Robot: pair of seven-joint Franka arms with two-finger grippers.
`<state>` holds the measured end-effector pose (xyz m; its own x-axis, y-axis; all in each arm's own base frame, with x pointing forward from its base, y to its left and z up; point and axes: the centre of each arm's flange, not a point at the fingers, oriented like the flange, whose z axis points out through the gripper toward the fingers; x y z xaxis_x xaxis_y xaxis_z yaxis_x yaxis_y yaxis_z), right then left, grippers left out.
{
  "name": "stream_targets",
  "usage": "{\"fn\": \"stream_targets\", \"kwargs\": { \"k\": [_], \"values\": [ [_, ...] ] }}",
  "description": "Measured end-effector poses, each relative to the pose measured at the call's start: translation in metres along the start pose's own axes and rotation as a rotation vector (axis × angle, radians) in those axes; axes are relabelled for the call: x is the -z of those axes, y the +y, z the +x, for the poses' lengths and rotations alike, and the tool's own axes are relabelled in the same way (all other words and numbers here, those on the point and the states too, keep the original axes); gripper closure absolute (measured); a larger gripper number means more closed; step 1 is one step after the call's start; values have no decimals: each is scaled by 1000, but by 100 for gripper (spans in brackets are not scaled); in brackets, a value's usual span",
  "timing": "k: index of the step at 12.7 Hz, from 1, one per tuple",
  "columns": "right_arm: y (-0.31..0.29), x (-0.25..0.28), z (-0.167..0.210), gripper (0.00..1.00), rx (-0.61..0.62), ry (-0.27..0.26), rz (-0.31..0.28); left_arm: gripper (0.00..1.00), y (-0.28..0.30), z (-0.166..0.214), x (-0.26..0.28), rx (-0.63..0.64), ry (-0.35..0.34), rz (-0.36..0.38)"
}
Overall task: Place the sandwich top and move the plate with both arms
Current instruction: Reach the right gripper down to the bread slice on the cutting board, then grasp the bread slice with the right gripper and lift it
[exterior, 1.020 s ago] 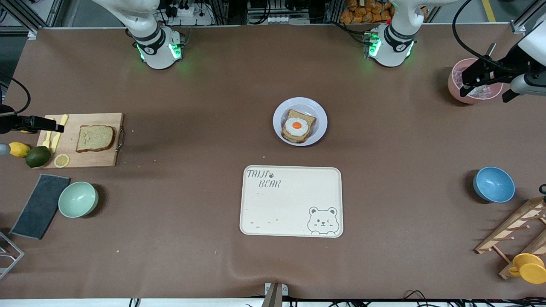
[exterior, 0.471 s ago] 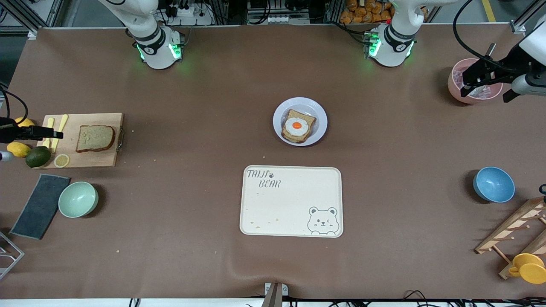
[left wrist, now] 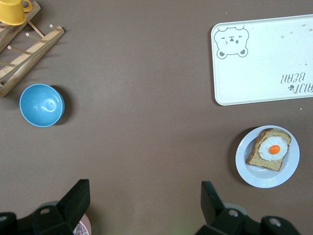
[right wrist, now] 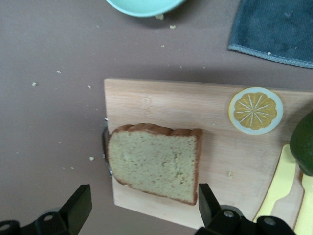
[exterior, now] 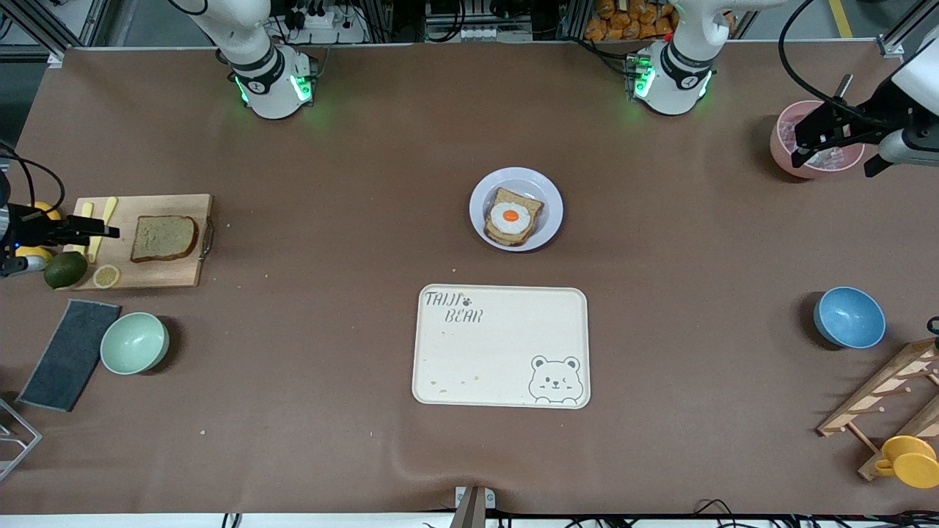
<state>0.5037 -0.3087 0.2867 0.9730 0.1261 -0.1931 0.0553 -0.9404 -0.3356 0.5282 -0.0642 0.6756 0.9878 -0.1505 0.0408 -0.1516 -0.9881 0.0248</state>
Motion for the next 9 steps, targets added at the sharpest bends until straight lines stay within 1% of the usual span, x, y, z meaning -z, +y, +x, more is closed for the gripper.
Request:
{"fn": "stream_targets", "kwargs": {
  "k": [1,2,3,4,5,6,7,8,9],
  "values": [
    [12,-13,-2,5,7,6,17,0,0,0,0,0,0,0],
    [25,-27,-3,11,15,14,36,0,0,0,0,0,1,0],
    [37,-42,-6,11,14,16,52,0,0,0,0,0,1,0],
    [46,-57,-10,15,5,16,68,0,0,0,0,0,1,0],
    [53,-69,-13,16,2,19,74,0,0,0,0,0,1,0],
    [56,-77,-15,23,12,24,74,0,0,0,0,0,1,0],
    [58,-82,-16,23,24,31,73,0,0,0,0,0,1,0],
    [59,-86,-19,33,28,34,74,0,0,0,0,0,1,0],
    [59,-89,-20,47,28,36,78,0,0,0,0,0,1,0]
  ]
}}
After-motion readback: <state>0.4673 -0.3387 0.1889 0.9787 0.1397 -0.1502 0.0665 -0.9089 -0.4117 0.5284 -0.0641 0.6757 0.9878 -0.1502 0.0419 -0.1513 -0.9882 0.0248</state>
